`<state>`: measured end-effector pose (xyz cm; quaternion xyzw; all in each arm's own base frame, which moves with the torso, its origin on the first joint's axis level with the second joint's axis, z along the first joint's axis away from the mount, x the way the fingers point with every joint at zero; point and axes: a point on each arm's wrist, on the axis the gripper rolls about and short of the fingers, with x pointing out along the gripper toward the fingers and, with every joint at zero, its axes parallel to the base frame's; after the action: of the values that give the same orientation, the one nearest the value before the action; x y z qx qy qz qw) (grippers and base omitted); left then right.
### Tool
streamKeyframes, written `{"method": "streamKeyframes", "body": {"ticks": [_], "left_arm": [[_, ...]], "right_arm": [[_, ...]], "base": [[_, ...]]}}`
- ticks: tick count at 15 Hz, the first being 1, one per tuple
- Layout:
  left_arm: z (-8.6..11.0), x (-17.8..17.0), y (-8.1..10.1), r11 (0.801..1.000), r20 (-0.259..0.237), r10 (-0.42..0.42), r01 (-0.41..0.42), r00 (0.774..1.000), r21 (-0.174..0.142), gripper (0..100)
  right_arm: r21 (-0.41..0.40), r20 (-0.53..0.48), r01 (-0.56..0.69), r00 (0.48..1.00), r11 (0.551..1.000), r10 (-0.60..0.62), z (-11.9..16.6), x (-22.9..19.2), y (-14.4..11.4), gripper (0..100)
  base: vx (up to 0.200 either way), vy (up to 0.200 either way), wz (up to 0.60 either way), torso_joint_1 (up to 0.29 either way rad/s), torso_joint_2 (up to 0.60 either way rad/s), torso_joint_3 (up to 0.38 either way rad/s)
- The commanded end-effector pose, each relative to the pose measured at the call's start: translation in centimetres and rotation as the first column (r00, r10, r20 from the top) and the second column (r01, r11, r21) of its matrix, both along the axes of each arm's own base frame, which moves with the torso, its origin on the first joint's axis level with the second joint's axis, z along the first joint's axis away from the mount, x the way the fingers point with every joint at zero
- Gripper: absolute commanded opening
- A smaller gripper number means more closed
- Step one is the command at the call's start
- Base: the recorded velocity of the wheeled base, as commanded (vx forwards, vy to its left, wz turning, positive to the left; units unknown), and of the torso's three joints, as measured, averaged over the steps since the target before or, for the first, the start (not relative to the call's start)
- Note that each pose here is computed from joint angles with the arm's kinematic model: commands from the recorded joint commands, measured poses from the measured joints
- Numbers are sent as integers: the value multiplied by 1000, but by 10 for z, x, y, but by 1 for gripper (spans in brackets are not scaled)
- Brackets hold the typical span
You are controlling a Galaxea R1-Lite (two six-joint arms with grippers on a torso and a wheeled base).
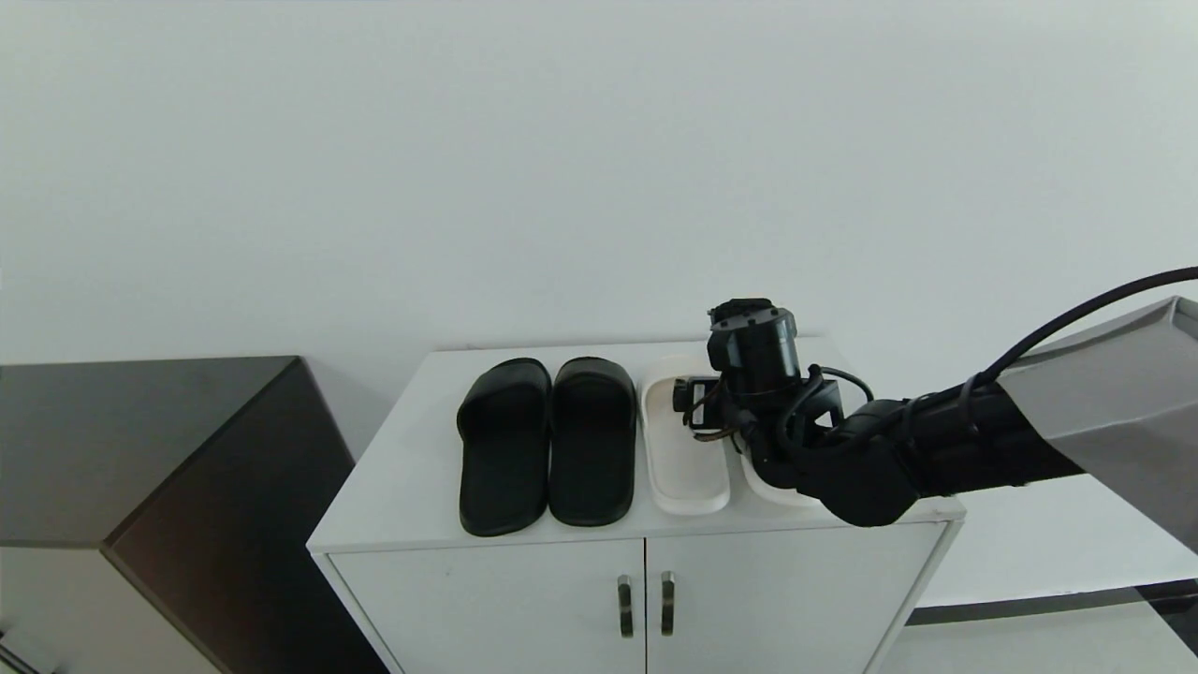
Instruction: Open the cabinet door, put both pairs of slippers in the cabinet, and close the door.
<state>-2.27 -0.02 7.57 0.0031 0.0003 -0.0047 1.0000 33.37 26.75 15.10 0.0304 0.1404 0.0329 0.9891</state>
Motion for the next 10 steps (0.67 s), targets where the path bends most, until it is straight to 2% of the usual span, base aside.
{"method": "streamKeyframes", "body": {"ticks": [1, 7, 10], "left_arm": [[0, 0, 0, 1000, -1, 0, 0, 1000, 0, 0], [0, 0, 0, 1000, 1, 0, 0, 1000, 1, 0], [0, 0, 0, 1000, 1, -1, 1, 1000, 0, 0]], "right_arm": [[6, -6, -6, 1000, 1000, 6, -3, 9, -4, 0], [-15, 11, -9, 1000, 1000, 9, -1, 10, -7, 0], [-50, 47, -34, 998, 998, 36, 25, -15, -20, 0]], "base": [[0, 0, 0, 0, 0, 0], [0, 0, 0, 0, 0, 0], [0, 0, 0, 0, 0, 0]]}}
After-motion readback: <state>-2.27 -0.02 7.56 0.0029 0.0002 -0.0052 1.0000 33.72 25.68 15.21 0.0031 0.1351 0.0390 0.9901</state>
